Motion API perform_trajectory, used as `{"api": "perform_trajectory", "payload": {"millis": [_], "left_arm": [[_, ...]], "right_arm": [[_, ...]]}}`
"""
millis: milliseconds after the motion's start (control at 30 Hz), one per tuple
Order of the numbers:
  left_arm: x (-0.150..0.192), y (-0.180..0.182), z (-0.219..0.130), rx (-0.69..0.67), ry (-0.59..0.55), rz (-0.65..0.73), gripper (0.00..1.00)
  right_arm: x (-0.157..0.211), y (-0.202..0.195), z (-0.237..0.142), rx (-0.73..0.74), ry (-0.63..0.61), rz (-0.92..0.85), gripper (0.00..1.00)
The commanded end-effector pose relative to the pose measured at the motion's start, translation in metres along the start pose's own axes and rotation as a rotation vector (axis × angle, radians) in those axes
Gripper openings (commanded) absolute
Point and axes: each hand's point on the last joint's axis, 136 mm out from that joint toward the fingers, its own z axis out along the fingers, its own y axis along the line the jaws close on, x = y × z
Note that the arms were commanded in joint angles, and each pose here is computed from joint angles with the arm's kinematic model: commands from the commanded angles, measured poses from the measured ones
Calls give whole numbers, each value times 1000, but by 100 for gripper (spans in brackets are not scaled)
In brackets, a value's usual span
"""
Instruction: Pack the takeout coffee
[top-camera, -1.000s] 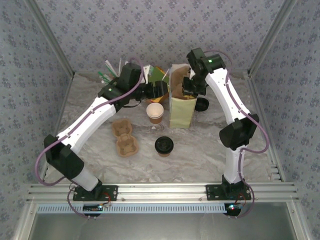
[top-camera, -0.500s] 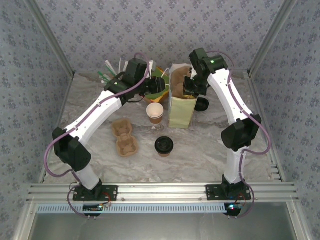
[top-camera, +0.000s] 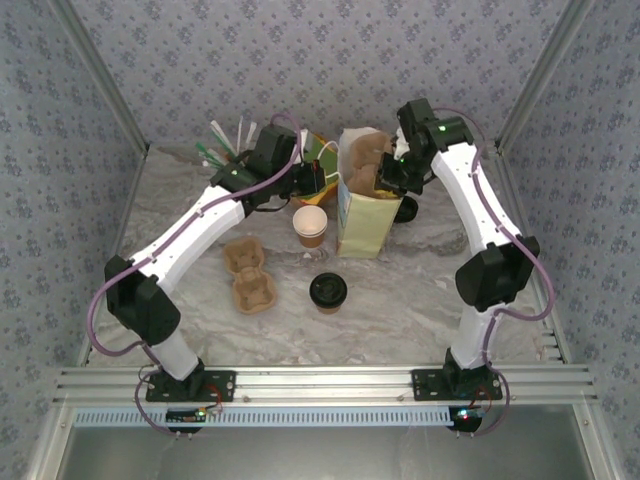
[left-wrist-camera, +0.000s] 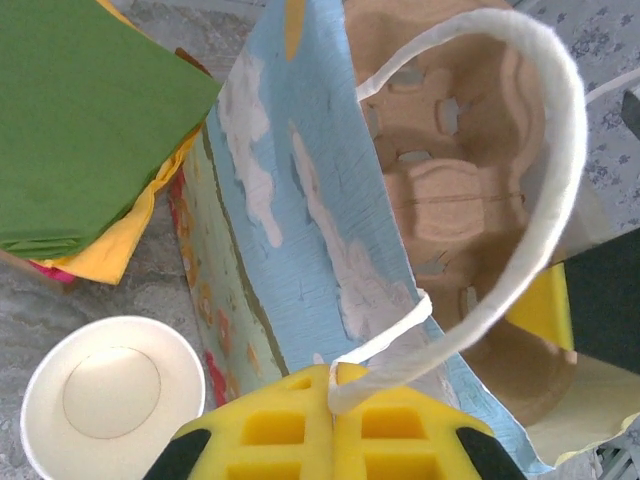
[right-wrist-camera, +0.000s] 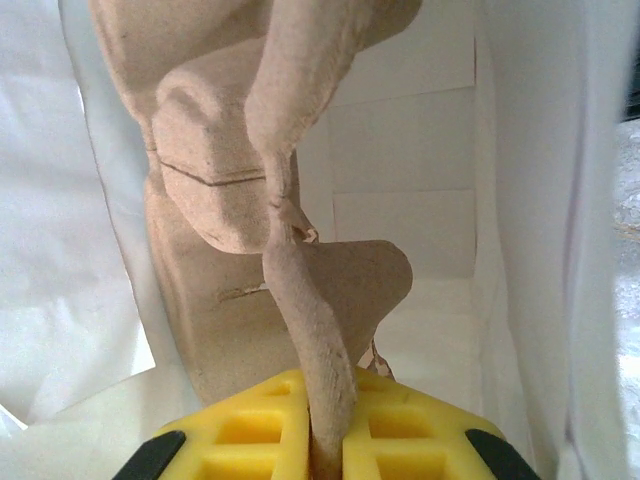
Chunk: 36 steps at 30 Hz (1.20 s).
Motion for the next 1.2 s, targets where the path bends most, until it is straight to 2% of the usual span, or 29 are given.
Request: {"api": "perform_trajectory", "payload": {"millis": [0, 1167], "left_arm": [[-3, -11, -16, 23, -37, 4, 0], [12, -40, -21, 77, -37, 39, 0]], "right_arm": [[0, 7, -9, -72, -19, 22, 11], [-3, -10, 1, -176, 38, 149, 12]]}}
